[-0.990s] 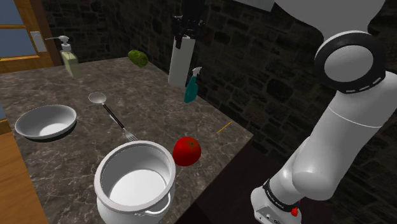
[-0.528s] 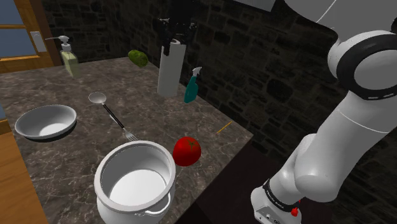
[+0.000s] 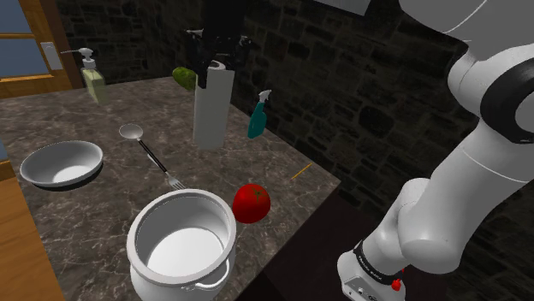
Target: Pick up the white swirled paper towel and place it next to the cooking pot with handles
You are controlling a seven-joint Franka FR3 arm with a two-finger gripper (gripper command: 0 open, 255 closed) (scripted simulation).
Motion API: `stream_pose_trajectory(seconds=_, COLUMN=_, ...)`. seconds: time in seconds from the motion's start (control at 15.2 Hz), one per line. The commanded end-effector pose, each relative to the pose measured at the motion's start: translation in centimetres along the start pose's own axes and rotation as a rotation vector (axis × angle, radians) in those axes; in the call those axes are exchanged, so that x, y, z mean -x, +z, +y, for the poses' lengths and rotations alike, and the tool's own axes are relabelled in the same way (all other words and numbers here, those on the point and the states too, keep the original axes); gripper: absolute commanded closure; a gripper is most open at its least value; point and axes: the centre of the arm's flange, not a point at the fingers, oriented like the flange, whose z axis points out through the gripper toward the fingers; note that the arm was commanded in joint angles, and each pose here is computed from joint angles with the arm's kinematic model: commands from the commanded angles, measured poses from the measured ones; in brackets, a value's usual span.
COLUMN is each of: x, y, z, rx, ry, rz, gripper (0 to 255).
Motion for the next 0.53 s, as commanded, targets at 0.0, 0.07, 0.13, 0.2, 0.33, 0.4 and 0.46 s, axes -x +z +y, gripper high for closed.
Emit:
stream_pose_trajectory(seconds=0.0, x=1.4, y=0.4, z=-2.2, rx=0.0, ry=0.001, rz=0.0, gripper=255)
stream_pose_trajectory(seconds=0.07, x=2.0, y=0.4, z=-3.4, rx=0.0, ry=0.001, rz=0.0, gripper=255)
stream_pose_trajectory(seconds=0.13, x=2.7, y=0.5, z=-4.5, rx=0.0, ry=0.001, rz=0.0, gripper=255)
stream_pose_trajectory(seconds=0.2, x=3.4, y=0.5, z=-5.6, rx=0.0, ry=0.001, rz=0.0, gripper=255)
stream_pose_trajectory(seconds=0.33, x=4.8, y=0.6, z=-7.9, rx=0.0, ry=0.001, rz=0.0, gripper=255)
stream_pose_trajectory(seconds=0.4, x=5.5, y=0.7, z=-9.0, rx=0.0, ry=0.001, rz=0.0, gripper=255)
stream_pose_trajectory(seconds=0.46, x=6.1, y=0.7, z=-10.1, rx=0.0, ry=0.001, rz=0.0, gripper=255)
